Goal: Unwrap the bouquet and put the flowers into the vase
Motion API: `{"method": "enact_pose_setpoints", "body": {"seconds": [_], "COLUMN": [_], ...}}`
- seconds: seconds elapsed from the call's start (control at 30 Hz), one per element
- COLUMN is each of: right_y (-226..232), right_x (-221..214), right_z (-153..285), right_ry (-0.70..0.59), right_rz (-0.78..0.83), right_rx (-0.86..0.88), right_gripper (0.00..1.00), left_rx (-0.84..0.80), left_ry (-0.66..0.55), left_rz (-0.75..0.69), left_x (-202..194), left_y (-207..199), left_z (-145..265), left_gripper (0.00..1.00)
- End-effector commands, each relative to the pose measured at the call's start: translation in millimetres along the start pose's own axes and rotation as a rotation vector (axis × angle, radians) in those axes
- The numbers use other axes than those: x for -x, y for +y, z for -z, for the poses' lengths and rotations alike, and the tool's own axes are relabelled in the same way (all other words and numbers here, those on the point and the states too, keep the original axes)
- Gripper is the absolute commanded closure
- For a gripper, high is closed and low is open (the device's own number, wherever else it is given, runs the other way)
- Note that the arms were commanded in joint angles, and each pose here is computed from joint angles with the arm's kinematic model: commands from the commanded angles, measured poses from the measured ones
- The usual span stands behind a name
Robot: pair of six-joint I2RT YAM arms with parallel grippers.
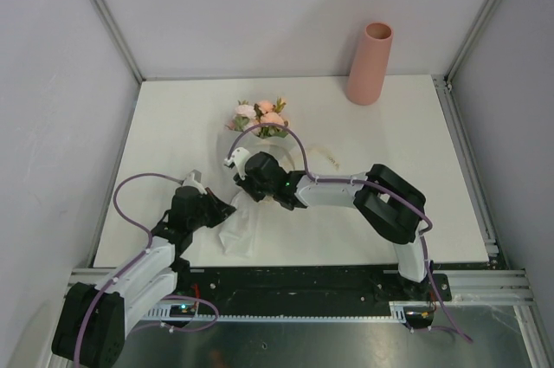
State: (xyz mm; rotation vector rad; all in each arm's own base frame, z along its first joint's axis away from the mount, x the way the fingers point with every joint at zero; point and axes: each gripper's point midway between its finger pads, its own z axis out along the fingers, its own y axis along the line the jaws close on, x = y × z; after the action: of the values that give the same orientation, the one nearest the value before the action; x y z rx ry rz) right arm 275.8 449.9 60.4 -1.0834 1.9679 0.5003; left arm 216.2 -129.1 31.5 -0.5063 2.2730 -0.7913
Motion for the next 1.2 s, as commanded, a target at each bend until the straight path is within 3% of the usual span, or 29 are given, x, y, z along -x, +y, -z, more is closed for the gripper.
{"method": "enact_pose_setpoints", "body": {"seconds": [0.0, 0.3, 0.43, 0.67, 0.9, 1.17], "right_y": [10.6, 23.3, 17.0, 5.8, -13.9, -25.1], "right_x": [-2.3, -3.6, -11.4, -7.5, 40.9, 69.7], "right_z": [-7.5, -8.1, -14.1, -14.5, 7.7, 19.8], "right_ry": [0.015, 0.014, 0.028, 0.003, -0.164, -0.278], "right_rz": [0.034, 0.059, 0.098, 0.238, 0.383, 0.463], "right_rx": [0.042, 0.094, 0.024, -0.173, -0.471, -0.646], "right_gripper": [0.72, 0.74, 0.77, 0.98, 1.0, 1.0], "left_rx": [-0.005, 0.001, -0.005, -0.008, 0.018, 0.031], "left_ry": [0.0, 0.0, -0.003, -0.013, 0.002, 0.009], "left_rz": [-0.02, -0.019, -0.016, -0.011, -0.005, 0.001], "left_x": [2.1, 1.4, 1.3, 0.8, -3.6, -6.9], "left_y": [-3.6, -1.7, -2.3, -1.4, 5.5, 10.1], "left_z": [-0.5, -0.9, -0.2, 0.9, -0.2, -0.5], "left_gripper": [1.0, 1.0, 1.0, 1.0, 1.0, 1.0]}}
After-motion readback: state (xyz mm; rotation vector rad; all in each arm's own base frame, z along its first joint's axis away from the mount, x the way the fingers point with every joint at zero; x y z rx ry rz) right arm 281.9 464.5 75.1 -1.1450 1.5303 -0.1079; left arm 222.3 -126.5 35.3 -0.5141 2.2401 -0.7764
